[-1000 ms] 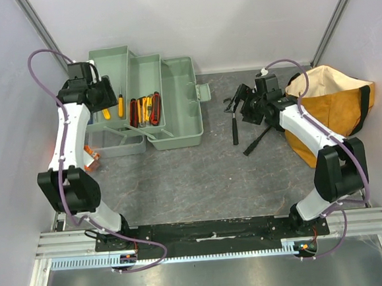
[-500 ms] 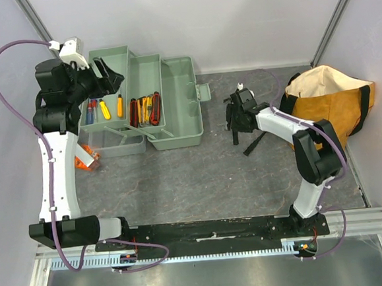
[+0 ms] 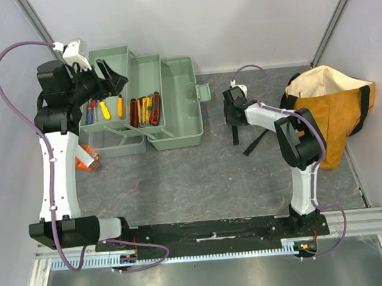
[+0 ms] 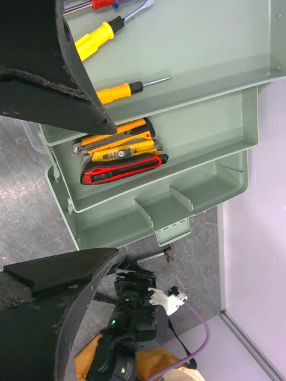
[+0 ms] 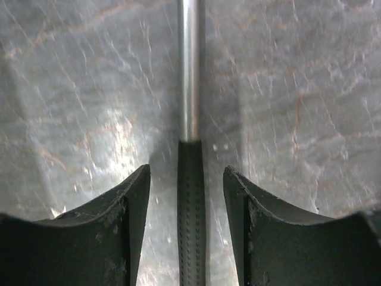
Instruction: Pack the tool kit
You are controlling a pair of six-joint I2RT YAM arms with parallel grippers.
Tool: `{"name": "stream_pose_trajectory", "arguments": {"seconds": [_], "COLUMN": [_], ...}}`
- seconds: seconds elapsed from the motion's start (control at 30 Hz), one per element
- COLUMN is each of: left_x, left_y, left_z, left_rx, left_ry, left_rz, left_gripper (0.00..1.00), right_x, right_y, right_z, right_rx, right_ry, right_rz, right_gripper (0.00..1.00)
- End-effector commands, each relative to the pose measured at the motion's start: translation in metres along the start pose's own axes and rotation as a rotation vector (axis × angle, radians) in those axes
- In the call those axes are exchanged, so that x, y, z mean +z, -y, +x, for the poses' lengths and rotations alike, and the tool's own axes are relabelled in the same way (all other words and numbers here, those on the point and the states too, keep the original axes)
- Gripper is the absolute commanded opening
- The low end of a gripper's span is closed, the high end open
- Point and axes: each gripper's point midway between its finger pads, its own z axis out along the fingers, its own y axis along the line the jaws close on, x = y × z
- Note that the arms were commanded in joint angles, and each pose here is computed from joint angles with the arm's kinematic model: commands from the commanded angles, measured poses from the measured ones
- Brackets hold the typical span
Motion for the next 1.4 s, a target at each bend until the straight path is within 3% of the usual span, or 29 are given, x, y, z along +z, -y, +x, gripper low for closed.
{"name": "stream_pose_trajectory", "arguments": {"seconds": [0.0, 0.37, 0.47, 0.63, 1.37], "left_x": [-0.003, -0.007, -0.007, -0.004, -0.011], "left_y": [0.011, 0.012, 0.015, 0.025, 0.036], "left_z": [-0.01, -0.011, -0.009, -0.003, 0.008], "left_rx": [0.002, 0.004, -0.005, -0.031, -0.064], "left_ry": [0.036, 0.041, 0.034, 0.008, -0.018], "left_rz": [0.042, 0.04, 0.056, 0.121, 0.179], "left_gripper": [0.82, 0.82, 0.82, 0.82, 0.82], "right_x": [0.023, 0.061, 0.066, 0.065, -0.048], "right_y": [-0.004, -0.008, -0.005, 0.003, 0.002], "right_z": [-0.037, -0.053, -0.048, -0.046, -0.151], "right_rx": [0.0, 0.014, 0.029, 0.041, 0.453], "right_ry": [0.109, 0.11, 0.084, 0.069, 0.174], "right_rz": [0.051, 0.063, 0.051, 0.057, -0.43], "right_gripper": [0.57, 0.44, 0.31, 0.0, 0.0]}}
